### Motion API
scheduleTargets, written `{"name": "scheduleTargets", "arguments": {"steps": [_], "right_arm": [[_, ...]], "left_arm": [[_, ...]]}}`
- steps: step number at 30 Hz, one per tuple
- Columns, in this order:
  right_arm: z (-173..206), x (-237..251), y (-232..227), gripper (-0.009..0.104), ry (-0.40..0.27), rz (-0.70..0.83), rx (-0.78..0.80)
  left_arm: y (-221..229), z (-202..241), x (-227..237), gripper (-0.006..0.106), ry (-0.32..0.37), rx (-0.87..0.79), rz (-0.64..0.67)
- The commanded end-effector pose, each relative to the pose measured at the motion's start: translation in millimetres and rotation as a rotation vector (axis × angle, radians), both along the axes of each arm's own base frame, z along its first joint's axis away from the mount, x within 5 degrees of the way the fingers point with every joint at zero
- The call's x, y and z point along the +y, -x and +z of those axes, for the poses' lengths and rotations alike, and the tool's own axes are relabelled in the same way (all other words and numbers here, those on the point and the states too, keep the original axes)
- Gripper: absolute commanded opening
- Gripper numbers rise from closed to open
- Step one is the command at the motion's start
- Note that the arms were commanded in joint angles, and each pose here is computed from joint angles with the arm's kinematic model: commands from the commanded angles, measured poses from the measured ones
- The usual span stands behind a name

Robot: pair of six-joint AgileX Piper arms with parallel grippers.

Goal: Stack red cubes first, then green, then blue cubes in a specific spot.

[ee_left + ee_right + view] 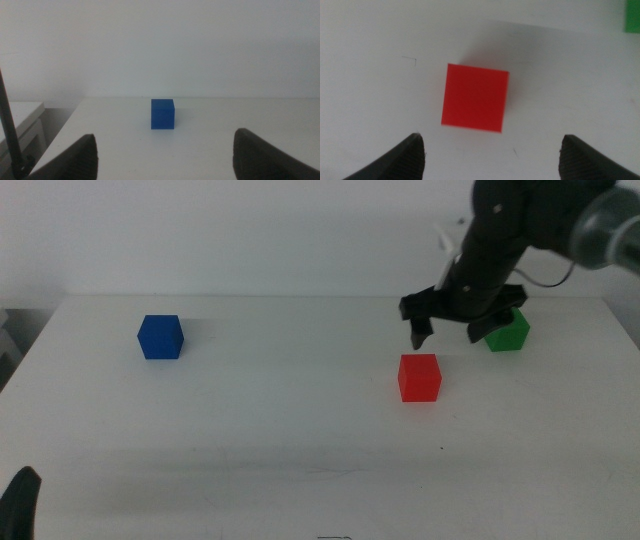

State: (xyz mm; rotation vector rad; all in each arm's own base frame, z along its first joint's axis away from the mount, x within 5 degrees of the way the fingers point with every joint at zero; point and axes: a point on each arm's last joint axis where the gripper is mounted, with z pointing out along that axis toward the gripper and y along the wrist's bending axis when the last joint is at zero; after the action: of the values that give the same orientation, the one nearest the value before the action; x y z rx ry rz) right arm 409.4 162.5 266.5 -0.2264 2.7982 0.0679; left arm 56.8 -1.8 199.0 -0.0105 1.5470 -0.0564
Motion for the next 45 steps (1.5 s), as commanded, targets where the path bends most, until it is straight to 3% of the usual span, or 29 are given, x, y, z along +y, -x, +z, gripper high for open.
{"name": "scheduleTargets", "arguments": {"steps": [1, 11, 23, 26, 30, 33, 34, 40, 45], "right_arm": [[25, 2, -3, 0.081, -0.007, 0.005, -0.102], [-18, 12, -24, 0.075, -0.013, 0.006, -0.097], [-40, 15, -29, 0.067, 0.001, 0.004, -0.054], [-42, 15, -29, 0.059, 0.003, 0.004, -0.050], [-42, 15, -30, 0.040, -0.001, 0.000, -0.056], [-42, 15, -30, 0.015, -0.004, -0.003, -0.056], [-34, 19, -24, -0.001, -0.017, -0.007, -0.050], [-4, 52, 2, -0.001, -0.050, -0.008, -0.106], [4, 80, 28, -0.001, -0.036, -0.023, -0.073]], "left_arm": [[3, 11, 0, 0.091, 0.021, -0.109, 0.000], [3, 11, 0, 0.091, 0.021, -0.109, 0.000], [3, 11, 0, 0.091, 0.021, -0.109, 0.000], [3, 11, 0, 0.091, 0.021, -0.109, 0.000], [3, 11, 0, 0.091, 0.021, -0.109, 0.000], [3, 11, 0, 0.091, 0.021, -0.109, 0.000], [3, 11, 0, 0.091, 0.021, -0.109, 0.000], [3, 11, 0, 0.091, 0.021, -0.109, 0.000], [3, 11, 0, 0.091, 0.021, -0.109, 0.000]]}}
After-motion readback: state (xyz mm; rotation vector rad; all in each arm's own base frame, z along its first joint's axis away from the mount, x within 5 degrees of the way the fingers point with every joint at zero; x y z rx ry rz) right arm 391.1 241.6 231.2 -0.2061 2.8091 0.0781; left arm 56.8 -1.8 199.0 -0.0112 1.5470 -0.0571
